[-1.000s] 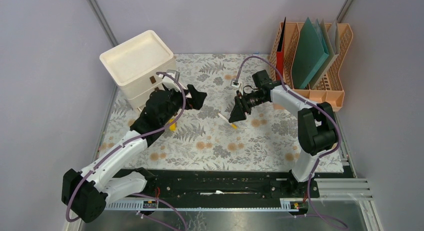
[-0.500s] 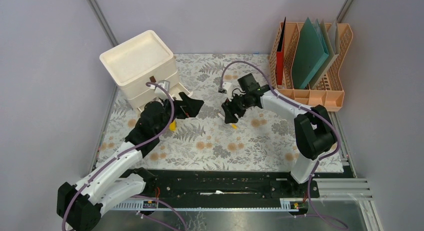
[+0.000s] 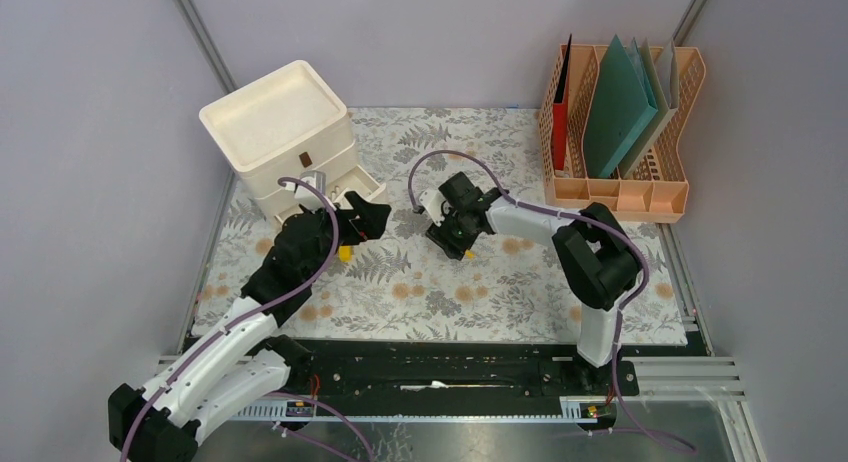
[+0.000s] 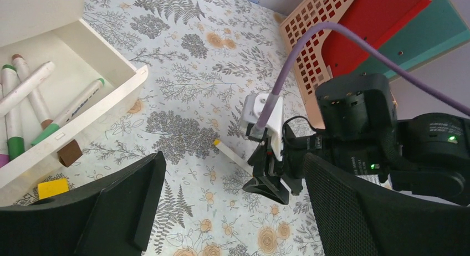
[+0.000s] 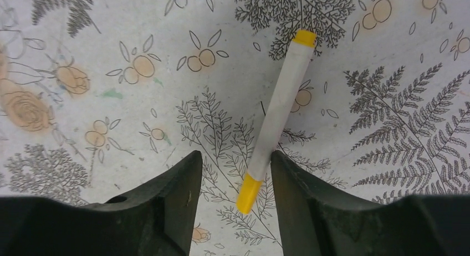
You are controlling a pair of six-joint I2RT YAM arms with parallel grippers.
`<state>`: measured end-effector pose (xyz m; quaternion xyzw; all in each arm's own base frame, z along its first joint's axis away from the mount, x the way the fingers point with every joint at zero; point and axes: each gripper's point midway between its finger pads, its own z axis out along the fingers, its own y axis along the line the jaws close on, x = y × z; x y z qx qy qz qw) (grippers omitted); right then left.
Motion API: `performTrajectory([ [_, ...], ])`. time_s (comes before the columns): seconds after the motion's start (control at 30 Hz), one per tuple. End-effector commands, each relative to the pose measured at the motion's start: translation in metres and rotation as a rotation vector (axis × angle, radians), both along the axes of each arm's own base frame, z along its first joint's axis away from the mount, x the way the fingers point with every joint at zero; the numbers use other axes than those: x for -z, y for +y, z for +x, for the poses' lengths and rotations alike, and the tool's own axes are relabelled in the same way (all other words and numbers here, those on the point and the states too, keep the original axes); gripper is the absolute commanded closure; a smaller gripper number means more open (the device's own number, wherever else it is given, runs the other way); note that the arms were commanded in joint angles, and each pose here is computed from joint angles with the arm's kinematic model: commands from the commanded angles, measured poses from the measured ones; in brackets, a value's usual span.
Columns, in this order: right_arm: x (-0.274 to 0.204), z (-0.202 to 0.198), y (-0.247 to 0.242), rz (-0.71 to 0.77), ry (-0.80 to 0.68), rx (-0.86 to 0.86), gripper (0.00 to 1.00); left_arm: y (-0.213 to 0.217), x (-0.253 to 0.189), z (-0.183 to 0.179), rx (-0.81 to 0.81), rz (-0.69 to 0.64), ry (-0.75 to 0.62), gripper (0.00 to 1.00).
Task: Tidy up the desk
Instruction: Pick up the stationery from the center of the board.
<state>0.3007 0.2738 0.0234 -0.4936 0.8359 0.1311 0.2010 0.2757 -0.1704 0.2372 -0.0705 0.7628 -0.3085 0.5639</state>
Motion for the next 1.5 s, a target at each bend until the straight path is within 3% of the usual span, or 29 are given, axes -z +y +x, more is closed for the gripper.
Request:
performTrajectory([
  [0.0, 0.003, 0.014, -0.003, -0.080, -0.074, 0.027, 0.46, 0.011, -0.011, 0.003, -0.046, 0.008, -0.049, 0.01],
  [0.37, 0.026, 0.016, -0.015, -0.194, -0.075, 0.012, 0.64, 0.011, -0.006, 0.002, -0.038, 0.018, -0.043, 0.01],
  [0.7, 0.026, 0.022, -0.022, -0.243, -0.107, 0.020, 1.00, -0.021, -0.007, -0.013, 0.109, -0.174, -0.026, 0.01],
  [1.47, -0.093, -0.021, 0.017, 0.573, 0.367, -0.070, 1.00, -0.062, 0.016, -0.033, 0.317, -0.487, 0.030, 0.01],
])
